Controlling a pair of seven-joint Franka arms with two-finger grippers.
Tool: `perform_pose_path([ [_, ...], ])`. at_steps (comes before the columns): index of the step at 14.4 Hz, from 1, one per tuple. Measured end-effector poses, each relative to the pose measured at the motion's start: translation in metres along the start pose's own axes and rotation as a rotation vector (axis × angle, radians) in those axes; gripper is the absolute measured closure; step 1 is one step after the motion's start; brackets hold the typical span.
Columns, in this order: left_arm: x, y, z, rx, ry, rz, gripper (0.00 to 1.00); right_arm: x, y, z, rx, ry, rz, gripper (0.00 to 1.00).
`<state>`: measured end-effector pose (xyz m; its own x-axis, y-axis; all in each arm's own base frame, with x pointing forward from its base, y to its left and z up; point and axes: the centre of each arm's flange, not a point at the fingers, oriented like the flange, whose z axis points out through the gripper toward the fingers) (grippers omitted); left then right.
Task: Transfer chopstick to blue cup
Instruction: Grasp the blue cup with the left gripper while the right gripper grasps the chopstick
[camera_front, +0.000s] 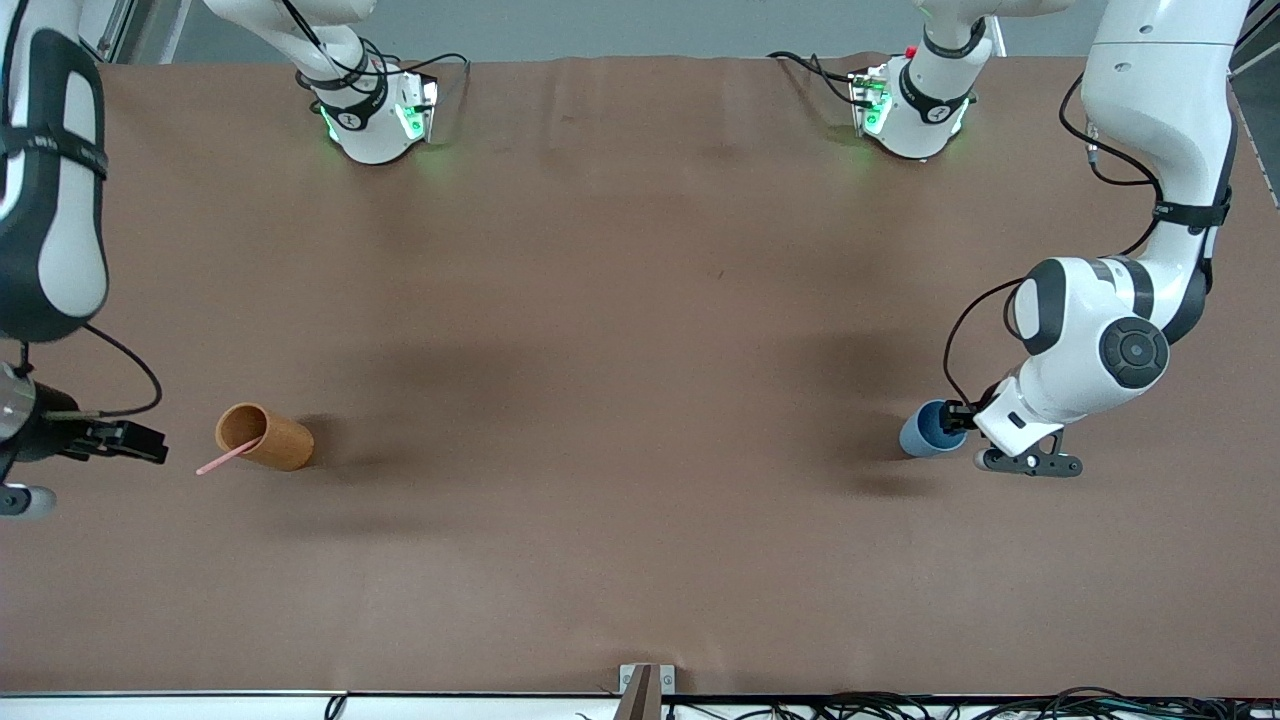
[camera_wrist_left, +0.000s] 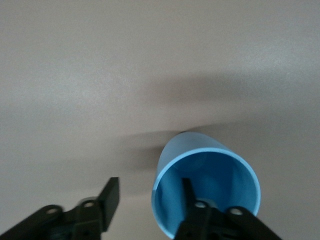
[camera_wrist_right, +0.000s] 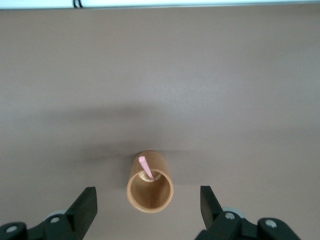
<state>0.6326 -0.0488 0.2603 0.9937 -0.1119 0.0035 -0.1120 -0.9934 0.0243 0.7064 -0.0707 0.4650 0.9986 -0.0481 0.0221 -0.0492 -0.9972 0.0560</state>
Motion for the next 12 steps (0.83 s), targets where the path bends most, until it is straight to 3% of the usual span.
perform_pose_path([
  [4, 0.002, 0.005, 0.004, -0.002, 0.011, 0.005, 0.90, 0.007, -0.004, 0.047, 0.002, -0.064, -0.001, 0.23],
  [5, 0.003, 0.005, 0.002, -0.001, 0.017, 0.007, 0.96, 0.008, -0.006, 0.056, 0.003, -0.076, -0.001, 0.28],
  [8, 0.013, 0.008, -0.033, -0.002, 0.046, 0.007, 0.95, 0.011, -0.007, 0.075, 0.004, -0.091, 0.005, 0.42],
  [12, 0.024, 0.063, -0.133, -0.027, -0.010, -0.092, 0.95, 0.014, -0.009, 0.083, 0.004, -0.083, 0.020, 0.52],
])
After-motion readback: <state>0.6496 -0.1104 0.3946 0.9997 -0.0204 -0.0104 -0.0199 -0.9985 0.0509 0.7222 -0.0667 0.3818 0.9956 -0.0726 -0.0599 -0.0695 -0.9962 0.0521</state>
